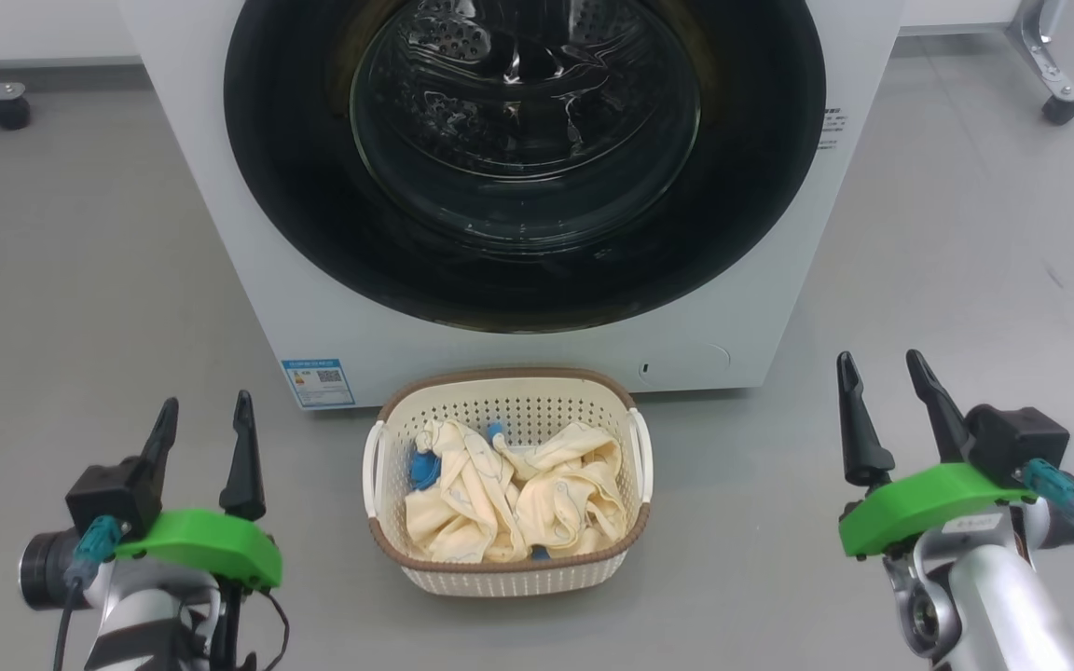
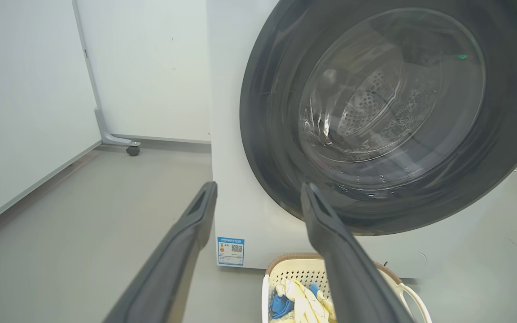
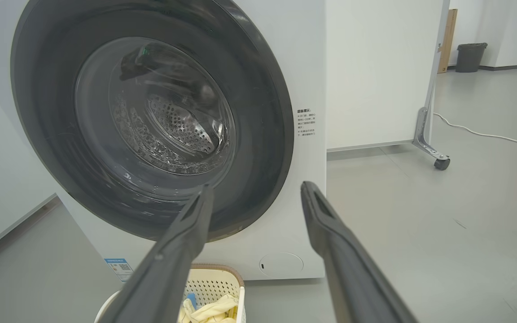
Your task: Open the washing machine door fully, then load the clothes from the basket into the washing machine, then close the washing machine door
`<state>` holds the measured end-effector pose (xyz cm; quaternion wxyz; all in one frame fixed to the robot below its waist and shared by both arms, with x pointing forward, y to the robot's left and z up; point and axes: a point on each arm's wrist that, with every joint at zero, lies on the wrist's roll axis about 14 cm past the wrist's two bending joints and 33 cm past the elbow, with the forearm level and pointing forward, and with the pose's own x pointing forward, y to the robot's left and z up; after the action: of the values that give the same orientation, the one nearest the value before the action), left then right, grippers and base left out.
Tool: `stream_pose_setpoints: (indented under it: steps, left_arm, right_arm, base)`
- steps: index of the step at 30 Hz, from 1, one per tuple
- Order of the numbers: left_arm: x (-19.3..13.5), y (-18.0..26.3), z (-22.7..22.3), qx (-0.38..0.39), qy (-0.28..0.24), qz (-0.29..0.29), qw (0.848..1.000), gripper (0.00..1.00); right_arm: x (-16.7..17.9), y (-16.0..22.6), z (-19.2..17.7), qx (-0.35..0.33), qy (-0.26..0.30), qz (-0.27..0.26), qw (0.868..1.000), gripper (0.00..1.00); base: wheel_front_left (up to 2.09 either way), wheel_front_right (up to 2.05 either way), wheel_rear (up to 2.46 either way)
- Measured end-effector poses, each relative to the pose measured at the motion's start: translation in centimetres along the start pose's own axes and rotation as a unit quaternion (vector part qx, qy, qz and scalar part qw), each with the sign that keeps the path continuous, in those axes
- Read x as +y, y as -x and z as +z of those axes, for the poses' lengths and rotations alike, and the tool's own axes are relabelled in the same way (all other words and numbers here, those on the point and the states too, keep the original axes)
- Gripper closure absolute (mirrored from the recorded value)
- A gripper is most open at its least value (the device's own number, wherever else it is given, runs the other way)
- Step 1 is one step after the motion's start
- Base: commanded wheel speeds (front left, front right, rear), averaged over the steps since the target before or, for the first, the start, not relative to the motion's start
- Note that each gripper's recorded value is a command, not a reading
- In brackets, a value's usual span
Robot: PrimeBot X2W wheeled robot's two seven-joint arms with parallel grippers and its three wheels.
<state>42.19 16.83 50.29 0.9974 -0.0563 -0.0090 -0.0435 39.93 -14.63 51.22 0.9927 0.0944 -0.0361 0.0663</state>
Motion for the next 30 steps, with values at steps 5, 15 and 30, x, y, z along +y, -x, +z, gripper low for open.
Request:
stream_pose_setpoints:
  steps: [5, 15, 30]
  left_arm:
    - [0.01, 0.0, -0.07, 0.001, 0.0, 0.0, 1.0, 0.0]
    - [-0.02, 0.03, -0.49, 0.007, -0.002, -0.001, 1.0, 0.0]
    - [-0.45, 0.02, -0.87, 0.014, -0.009, -0.009, 1.0, 0.0]
  right_arm:
    - [0.12, -0.02, -0.01, 0.0, 0.0, 0.002, 1.0, 0.0]
    - [0.21, -0.07, -0.02, 0.0, 0.0, 0.003, 1.0, 0.0]
    - [0.22, -0.1, -0.14, 0.002, 0.0, 0.004, 1.0, 0.0]
  base:
    - [0.0, 0.0, 0.0]
    - [0.0, 0.0, 0.0]
    - [0.07, 0.07, -0.14]
